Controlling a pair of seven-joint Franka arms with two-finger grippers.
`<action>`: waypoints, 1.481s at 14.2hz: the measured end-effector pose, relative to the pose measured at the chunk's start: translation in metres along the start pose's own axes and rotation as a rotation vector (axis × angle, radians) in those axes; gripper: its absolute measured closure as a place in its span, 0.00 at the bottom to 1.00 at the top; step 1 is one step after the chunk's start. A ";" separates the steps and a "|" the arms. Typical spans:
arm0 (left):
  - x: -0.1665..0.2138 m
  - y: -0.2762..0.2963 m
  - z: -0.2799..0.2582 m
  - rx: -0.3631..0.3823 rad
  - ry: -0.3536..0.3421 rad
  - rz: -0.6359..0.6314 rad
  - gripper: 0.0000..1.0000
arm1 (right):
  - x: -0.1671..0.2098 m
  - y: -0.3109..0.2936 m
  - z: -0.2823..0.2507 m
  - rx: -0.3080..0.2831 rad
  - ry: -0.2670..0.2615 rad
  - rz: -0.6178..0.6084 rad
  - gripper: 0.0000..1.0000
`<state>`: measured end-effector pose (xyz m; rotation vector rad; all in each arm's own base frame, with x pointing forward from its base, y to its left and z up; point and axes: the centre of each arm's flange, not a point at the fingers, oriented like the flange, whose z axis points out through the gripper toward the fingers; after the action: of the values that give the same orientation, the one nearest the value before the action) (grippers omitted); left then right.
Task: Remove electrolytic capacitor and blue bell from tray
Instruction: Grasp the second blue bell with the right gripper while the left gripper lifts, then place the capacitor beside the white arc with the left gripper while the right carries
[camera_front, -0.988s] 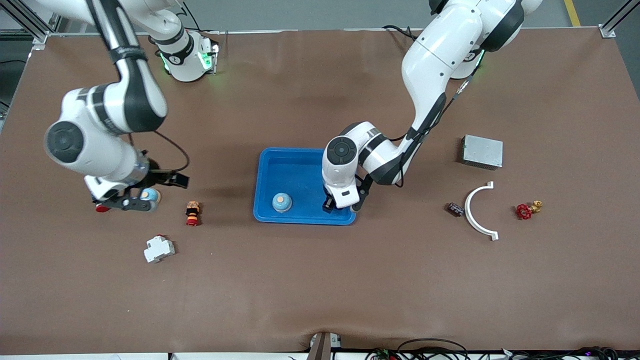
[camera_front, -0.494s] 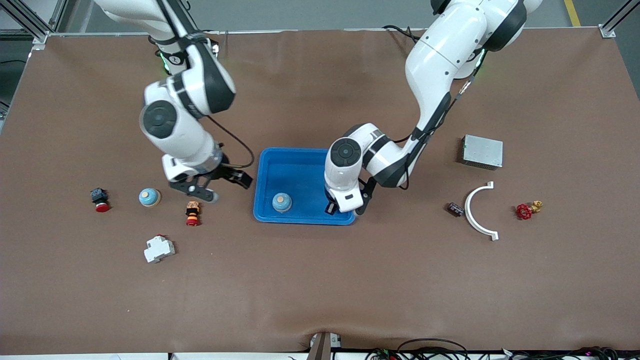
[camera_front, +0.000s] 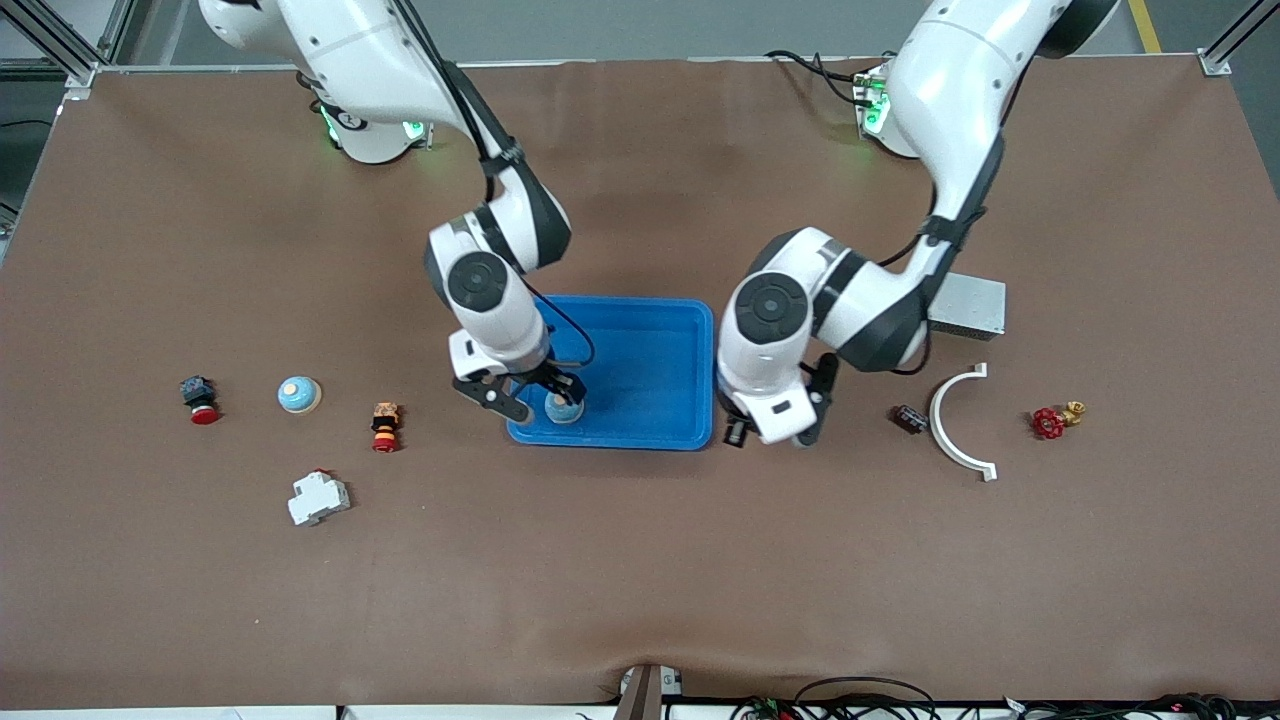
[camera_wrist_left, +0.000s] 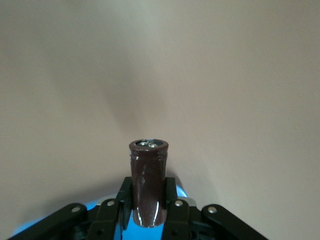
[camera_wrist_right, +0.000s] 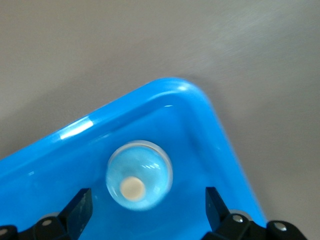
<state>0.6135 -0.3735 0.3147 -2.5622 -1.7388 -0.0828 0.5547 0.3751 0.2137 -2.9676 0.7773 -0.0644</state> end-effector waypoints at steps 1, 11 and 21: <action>0.022 -0.003 0.003 0.022 0.007 0.013 0.70 | 0.000 -0.010 0.012 -0.001 0.006 0.007 0.00; 0.255 -0.071 0.068 0.221 -0.054 0.305 0.70 | -0.003 -0.026 0.040 -0.007 0.015 -0.006 0.07; 0.345 -0.130 0.129 0.204 -0.038 0.422 0.70 | 0.025 -0.022 -0.022 -0.112 -0.074 -0.056 0.36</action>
<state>0.6225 0.0027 0.2110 -2.7191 -1.1120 0.1499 0.5857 0.3806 0.2376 -3.0766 0.7124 0.0878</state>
